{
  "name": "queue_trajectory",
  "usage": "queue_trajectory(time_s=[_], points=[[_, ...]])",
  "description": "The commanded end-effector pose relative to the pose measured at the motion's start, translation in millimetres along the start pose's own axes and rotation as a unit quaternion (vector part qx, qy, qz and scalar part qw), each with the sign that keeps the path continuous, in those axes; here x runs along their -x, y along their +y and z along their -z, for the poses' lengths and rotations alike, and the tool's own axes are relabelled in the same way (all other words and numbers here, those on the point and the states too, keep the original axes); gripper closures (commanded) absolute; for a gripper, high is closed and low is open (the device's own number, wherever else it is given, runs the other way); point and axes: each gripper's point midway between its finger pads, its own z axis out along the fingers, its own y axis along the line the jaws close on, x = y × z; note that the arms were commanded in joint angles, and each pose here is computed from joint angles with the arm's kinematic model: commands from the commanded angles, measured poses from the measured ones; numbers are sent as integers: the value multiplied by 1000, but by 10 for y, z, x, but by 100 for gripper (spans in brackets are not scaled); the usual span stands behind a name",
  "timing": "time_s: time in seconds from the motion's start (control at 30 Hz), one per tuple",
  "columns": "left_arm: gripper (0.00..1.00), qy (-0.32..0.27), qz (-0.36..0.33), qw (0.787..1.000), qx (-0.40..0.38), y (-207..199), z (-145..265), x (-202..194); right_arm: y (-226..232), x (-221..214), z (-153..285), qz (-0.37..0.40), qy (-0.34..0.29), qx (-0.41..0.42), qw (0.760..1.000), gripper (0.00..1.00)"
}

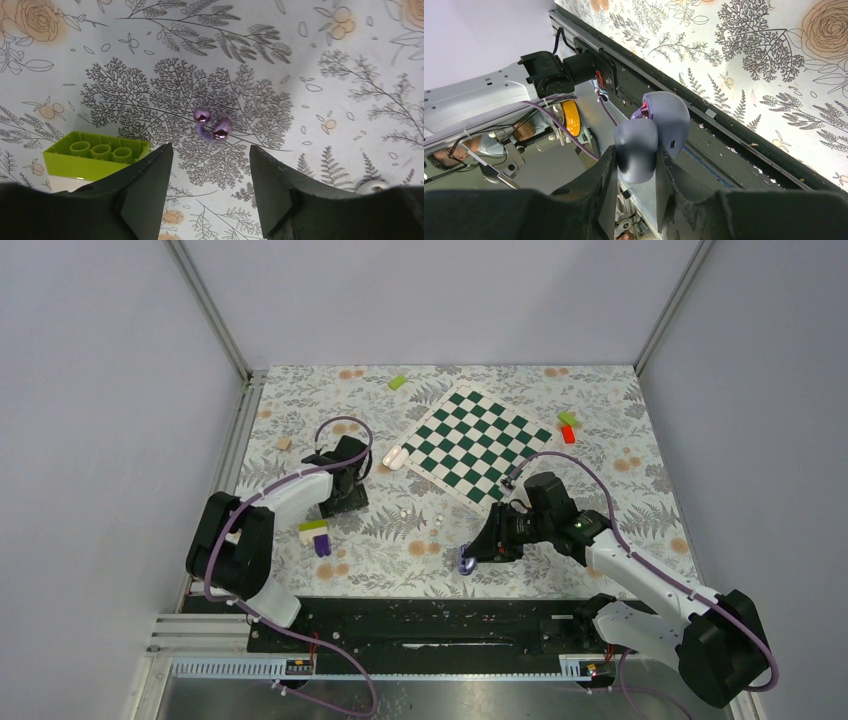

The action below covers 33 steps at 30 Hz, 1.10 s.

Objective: Insert the wireless bluetooth earbuds into the charging case
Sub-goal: Pick up the right earbud from the center of the board.

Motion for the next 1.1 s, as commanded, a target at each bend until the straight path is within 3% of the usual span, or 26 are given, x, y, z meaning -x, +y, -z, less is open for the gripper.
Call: queue_trajectory(time_s=[0.0, 0.47, 0.8, 0.97, 1.07], points=[[43, -8, 30, 999, -27, -88, -126, 73, 26, 37, 20, 1, -10, 0, 1000, 100], [60, 4, 26, 998, -52, -170, -251, 25, 52, 48, 37, 1, -11, -1, 1000, 100], [55, 5, 20, 996, -84, -275, -224, 35, 60, 47, 40, 3, -11, -1, 1000, 100], [76, 2, 23, 996, -84, -268, -205, 41, 44, 45, 35, 1, -10, -3, 1000, 100], [78, -1, 24, 996, -81, -249, -190, 53, 44, 40, 32, 1, -9, -2, 1000, 100]])
